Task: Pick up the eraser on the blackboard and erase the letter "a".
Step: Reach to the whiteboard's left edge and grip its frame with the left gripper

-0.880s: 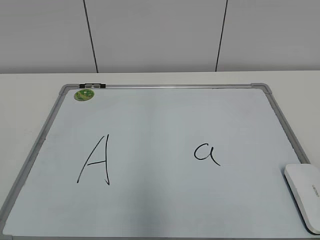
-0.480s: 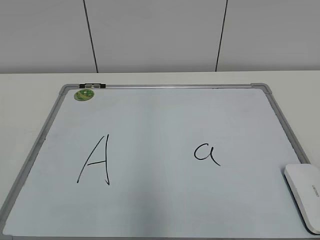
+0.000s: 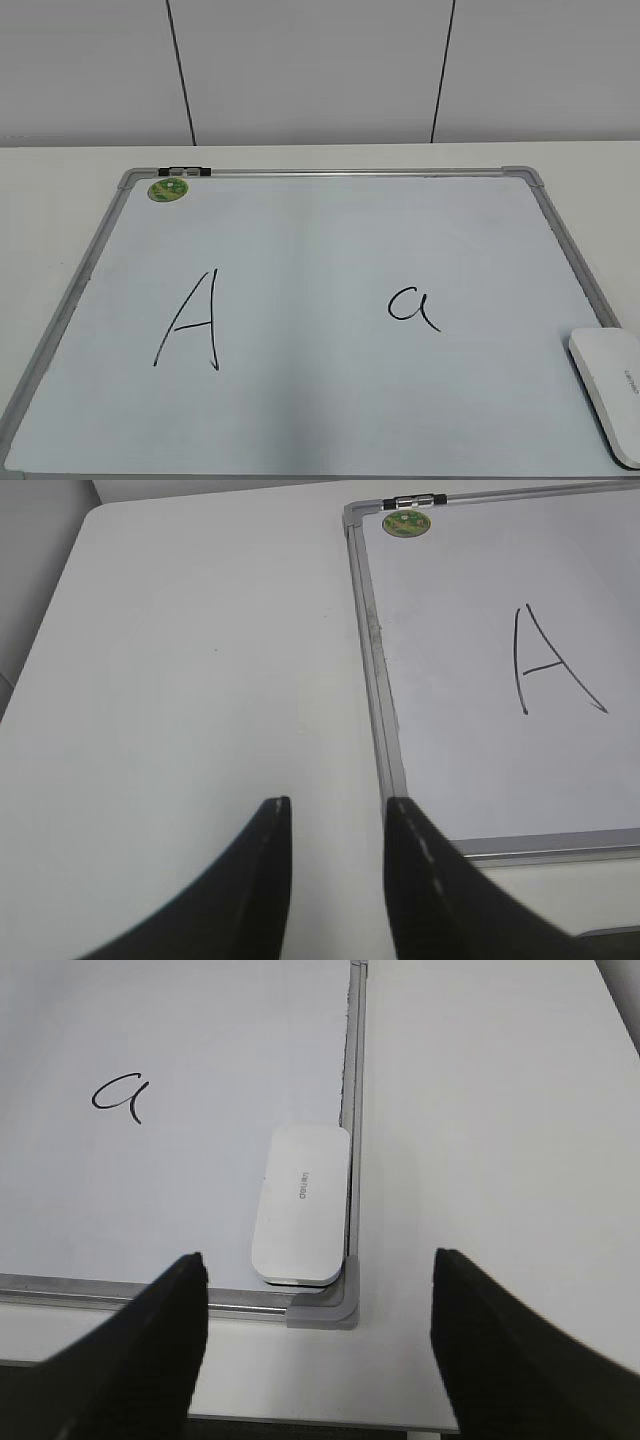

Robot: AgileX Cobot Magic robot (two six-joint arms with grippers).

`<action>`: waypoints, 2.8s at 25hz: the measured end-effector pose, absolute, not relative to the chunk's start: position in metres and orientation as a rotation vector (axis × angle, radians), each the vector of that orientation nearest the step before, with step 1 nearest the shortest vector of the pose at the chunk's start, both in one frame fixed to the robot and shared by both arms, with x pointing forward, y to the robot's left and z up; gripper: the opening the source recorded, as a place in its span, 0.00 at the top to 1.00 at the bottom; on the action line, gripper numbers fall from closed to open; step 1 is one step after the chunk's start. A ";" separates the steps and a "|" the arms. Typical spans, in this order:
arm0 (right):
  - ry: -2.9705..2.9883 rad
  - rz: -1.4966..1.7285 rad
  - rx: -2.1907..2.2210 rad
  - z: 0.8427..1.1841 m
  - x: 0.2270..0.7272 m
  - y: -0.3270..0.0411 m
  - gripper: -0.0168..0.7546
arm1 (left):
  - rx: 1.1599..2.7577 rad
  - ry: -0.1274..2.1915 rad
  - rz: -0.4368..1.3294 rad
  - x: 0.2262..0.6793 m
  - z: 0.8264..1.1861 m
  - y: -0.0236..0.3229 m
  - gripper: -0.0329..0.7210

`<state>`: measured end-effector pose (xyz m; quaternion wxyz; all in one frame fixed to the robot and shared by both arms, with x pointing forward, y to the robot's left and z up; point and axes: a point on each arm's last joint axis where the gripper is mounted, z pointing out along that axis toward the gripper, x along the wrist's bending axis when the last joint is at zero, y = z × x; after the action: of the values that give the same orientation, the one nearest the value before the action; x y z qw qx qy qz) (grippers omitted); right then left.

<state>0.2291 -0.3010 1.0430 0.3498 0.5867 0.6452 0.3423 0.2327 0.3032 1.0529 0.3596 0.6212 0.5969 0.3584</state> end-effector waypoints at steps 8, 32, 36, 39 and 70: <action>1.671 0.887 1.520 1.043 0.229 -0.301 0.30 | 1.599 1.536 0.916 0.237 1.069 0.302 0.65; 1.671 0.887 1.520 1.043 0.229 -0.301 0.30 | 1.996 2.075 0.331 0.467 1.081 0.293 0.63; 1.670 0.888 1.519 1.043 0.229 -0.301 0.30 | 1.995 2.095 0.259 0.503 1.073 0.288 0.63; 1.670 0.888 1.519 1.043 0.229 -0.301 0.30 | 2.003 2.105 0.213 0.524 1.065 0.284 0.63; 1.670 0.888 1.519 1.043 0.229 -0.301 0.30 | 2.228 2.124 0.110 0.649 0.936 0.268 0.63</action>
<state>0.2292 -0.3010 1.0432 0.3504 0.5864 0.6448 0.3429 0.6485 0.2676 0.9363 0.0306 0.7230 0.6893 0.0357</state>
